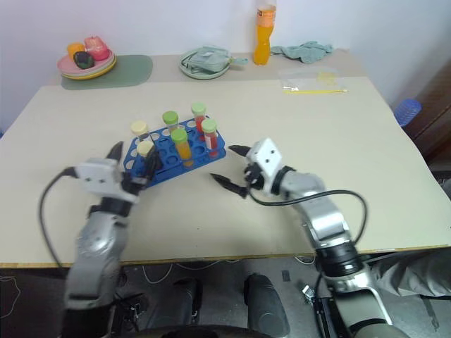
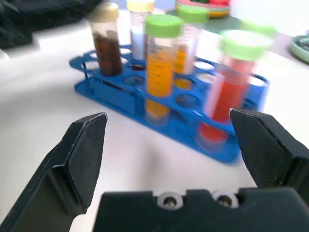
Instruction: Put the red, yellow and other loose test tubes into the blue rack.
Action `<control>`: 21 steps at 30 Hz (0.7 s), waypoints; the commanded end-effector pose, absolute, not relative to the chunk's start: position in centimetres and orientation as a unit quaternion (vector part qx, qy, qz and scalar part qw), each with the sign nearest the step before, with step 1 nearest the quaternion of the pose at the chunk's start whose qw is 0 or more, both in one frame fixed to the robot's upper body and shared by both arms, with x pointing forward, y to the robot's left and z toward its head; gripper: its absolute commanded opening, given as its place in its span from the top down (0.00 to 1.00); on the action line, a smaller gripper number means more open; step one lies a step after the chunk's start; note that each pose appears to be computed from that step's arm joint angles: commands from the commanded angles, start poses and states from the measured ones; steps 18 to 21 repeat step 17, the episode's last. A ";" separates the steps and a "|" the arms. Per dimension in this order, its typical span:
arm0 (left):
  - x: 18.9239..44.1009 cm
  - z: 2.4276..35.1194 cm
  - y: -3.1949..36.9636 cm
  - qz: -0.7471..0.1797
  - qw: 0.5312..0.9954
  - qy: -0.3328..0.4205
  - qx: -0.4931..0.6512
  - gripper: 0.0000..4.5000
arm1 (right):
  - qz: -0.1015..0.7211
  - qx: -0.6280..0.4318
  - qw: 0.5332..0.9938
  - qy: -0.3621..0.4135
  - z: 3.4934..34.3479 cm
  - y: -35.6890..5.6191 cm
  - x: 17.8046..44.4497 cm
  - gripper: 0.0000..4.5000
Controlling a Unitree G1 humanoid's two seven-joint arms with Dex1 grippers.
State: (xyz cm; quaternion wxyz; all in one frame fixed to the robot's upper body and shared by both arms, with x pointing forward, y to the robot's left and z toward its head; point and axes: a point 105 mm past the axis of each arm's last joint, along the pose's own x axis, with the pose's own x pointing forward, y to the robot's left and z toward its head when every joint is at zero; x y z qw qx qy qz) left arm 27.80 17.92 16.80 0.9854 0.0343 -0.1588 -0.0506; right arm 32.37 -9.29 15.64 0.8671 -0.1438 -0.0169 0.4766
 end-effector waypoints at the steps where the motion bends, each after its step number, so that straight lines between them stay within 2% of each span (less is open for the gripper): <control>1: 25.1 17.3 20.1 -0.082 0.988 -0.124 0.041 0.18 | 0.474 -0.156 0.867 -0.007 17.1 -12.5 32.0 0.00; 4: 22.8 15.6 24.2 -0.072 0.994 -0.042 0.071 0.18 | 0.427 -0.185 0.885 0.031 16.8 -17.4 32.9 0.00; 8: 21.7 14.2 27.5 -0.045 0.993 0.013 0.112 0.18 | 0.385 -0.180 0.904 0.047 16.7 -20.9 33.7 0.00; 13: 21.1 13.1 29.1 -0.021 0.991 0.036 0.130 0.18 | 0.370 -0.172 0.911 0.050 16.0 -22.1 34.3 0.00; 21: 21.0 12.9 28.6 -0.017 0.993 0.033 0.116 0.18 | 0.370 -0.170 0.912 0.051 15.3 -21.7 34.8 0.00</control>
